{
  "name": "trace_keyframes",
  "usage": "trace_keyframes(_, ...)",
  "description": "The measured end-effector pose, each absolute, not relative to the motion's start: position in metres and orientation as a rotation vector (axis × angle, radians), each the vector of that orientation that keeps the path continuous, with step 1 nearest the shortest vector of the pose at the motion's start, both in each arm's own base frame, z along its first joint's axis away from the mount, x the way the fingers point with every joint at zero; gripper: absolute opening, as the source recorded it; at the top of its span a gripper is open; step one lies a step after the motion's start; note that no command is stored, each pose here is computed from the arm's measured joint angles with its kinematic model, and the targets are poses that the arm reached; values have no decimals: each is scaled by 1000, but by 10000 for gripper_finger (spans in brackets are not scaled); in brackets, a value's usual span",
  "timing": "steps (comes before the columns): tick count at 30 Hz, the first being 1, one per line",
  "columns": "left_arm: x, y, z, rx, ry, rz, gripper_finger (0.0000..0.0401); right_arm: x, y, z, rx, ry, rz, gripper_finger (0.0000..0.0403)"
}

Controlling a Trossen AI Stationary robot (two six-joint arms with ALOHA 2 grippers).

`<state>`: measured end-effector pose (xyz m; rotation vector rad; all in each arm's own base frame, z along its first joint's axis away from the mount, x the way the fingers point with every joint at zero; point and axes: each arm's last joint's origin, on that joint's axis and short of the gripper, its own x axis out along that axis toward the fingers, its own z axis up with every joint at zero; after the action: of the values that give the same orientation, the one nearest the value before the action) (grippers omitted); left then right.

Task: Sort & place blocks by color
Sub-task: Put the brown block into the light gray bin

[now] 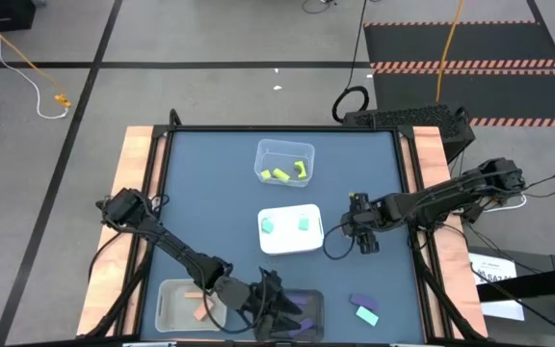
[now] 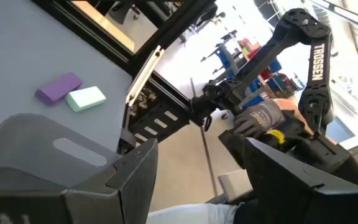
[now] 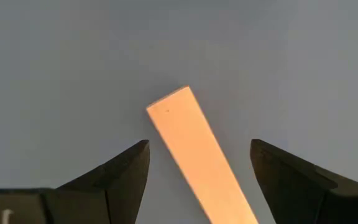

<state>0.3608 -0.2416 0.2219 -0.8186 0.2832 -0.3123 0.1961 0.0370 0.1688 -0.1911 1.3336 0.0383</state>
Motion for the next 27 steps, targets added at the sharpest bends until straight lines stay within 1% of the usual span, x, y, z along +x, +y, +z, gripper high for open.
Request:
trace_keyframes(6, 361, -241, 223, -808, 272, -316, 236, 204, 24, 151, -223, 1438, 44, 267)
trace_keyframes(9, 361, -241, 223, -808, 272, -316, 236, 207, 20, 141, -177, 1489, 73, 265)
trace_keyframes(11, 361, -241, 223, -807, 273, -315, 237, 209, 17, 138, -156, 1507, 85, 256)
trace_keyframes(13, 361, -241, 223, -806, 272, -316, 237, 210, 16, 134, -140, 1529, 89, 240)
trace_keyframes(15, 361, -241, 223, -803, 271, -316, 237, 210, 14, 132, -132, 1543, 88, 212)
trace_keyframes(20, 363, -238, 223, -785, 265, -311, 237, 209, 13, 134, -128, 1531, 80, 112)
trace_keyframes(23, 367, -233, 223, -773, 258, -299, 237, 208, 13, 139, -122, 1504, 66, 109)
trace_keyframes(27, 373, -223, 223, -737, 241, -277, 237, 203, 11, 152, -107, 1442, -3, 109)
